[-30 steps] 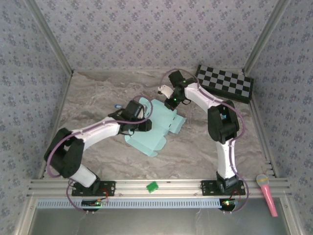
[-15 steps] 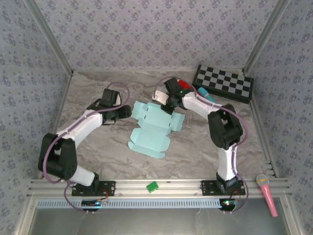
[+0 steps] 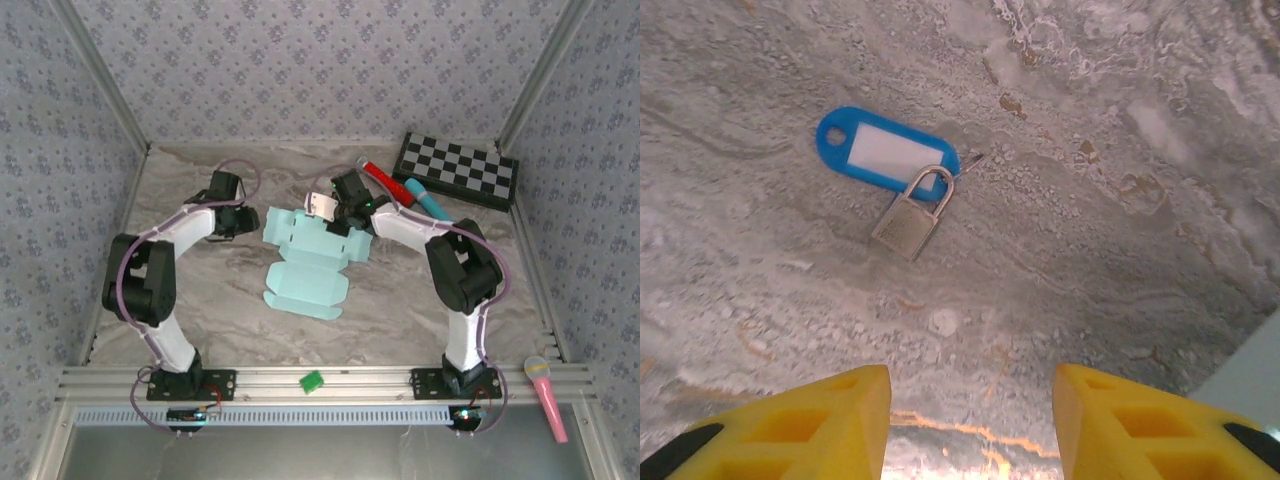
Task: Fold the paper box
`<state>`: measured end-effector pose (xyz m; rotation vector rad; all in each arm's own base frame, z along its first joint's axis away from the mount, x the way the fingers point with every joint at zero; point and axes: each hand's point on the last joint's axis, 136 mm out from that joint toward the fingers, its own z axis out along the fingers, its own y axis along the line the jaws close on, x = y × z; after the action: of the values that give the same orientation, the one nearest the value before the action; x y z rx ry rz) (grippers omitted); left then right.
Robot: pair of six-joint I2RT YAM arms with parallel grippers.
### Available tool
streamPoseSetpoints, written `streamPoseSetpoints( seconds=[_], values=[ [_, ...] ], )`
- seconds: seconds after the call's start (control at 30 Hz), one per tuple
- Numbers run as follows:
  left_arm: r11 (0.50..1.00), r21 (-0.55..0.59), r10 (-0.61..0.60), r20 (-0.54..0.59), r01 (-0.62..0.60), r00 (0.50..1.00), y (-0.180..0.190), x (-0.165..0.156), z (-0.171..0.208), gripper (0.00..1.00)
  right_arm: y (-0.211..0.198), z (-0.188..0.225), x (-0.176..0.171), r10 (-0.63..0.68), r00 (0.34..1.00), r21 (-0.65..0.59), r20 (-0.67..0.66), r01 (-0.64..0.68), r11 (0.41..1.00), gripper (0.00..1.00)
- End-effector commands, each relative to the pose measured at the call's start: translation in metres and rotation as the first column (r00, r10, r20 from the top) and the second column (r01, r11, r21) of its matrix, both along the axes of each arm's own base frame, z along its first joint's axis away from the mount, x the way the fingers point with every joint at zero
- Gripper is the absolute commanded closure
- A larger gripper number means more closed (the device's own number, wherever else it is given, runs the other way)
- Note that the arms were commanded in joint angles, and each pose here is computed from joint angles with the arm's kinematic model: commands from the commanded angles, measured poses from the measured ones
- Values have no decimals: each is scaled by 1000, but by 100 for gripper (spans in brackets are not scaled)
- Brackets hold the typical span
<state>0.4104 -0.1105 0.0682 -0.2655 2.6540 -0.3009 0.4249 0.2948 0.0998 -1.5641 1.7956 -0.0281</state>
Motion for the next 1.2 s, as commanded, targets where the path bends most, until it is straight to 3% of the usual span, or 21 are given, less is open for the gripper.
streamPoseSetpoints(
  seconds=[0.0,0.23,0.53,0.9,1.17],
  values=[
    [1000,-23,-16,-15,15,1000,-7,12,-1,54,2,18,1,17,997,-3,79,-17,1000,100],
    [983,-129,-131,-4,129,991,-37,28,2,54,2,27,0,23,990,-14,137,-22,1000,100],
    [963,-196,-181,41,185,983,-53,39,15,55,-2,48,13,2,940,-89,341,30,996,100],
    [962,-200,-173,83,187,981,-50,55,26,56,-1,63,20,13,848,-156,529,82,984,100],
    [984,-154,-79,78,90,994,-21,65,21,57,-1,52,11,32,837,-190,547,86,978,100]
  ],
)
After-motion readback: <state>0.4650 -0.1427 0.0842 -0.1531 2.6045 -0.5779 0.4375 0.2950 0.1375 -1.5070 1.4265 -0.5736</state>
